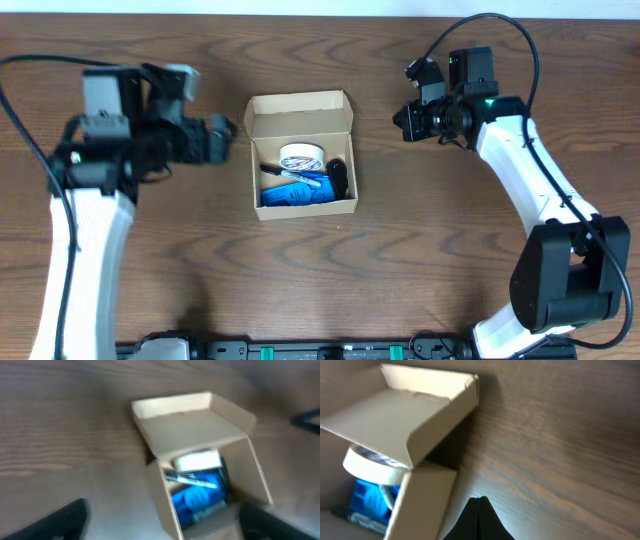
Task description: Pack container
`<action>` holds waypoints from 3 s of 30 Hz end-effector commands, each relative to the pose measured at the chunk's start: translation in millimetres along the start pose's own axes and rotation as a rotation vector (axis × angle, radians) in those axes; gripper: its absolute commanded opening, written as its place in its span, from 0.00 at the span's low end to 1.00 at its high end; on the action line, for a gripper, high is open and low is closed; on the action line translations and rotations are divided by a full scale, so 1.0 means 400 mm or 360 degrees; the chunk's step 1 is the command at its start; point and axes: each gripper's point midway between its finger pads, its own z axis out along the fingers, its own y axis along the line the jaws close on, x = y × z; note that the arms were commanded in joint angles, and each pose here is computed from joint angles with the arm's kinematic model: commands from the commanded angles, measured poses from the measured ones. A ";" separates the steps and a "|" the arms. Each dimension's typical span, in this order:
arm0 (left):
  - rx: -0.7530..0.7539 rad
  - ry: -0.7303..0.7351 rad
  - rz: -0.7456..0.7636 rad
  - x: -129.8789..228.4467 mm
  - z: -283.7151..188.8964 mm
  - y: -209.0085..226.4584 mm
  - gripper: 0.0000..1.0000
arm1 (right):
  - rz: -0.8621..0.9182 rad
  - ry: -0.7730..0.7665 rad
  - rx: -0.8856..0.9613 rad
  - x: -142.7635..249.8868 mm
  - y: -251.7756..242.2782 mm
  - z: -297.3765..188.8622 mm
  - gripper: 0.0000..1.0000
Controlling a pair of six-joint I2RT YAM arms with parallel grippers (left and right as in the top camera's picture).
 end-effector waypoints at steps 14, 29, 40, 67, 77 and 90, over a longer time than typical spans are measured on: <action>0.0307 0.0323 -0.0698 0.057 0.346 0.157 0.06 | 0.0526 0.0114 -0.0398 0.049 0.003 0.197 0.01; 0.0621 0.0426 -0.1057 0.092 0.548 0.136 0.06 | 0.0693 0.0109 -0.0575 0.048 0.044 0.311 0.02; 0.0701 0.0433 -0.0959 0.041 0.581 0.070 0.06 | 0.0764 0.0078 -0.0651 0.032 0.067 0.341 0.02; 0.1028 0.0082 -0.0411 -0.181 0.397 -0.047 0.06 | 0.0082 -0.0297 -0.1364 -0.210 0.213 0.129 0.02; 0.0958 0.0015 -0.0105 -0.184 0.247 -0.104 0.05 | -0.0063 -0.0255 -0.1532 -0.219 0.299 0.029 0.02; 0.0688 0.0382 0.0102 -0.013 0.191 -0.133 0.06 | -0.0008 -0.0045 -0.1635 -0.151 0.362 0.039 0.02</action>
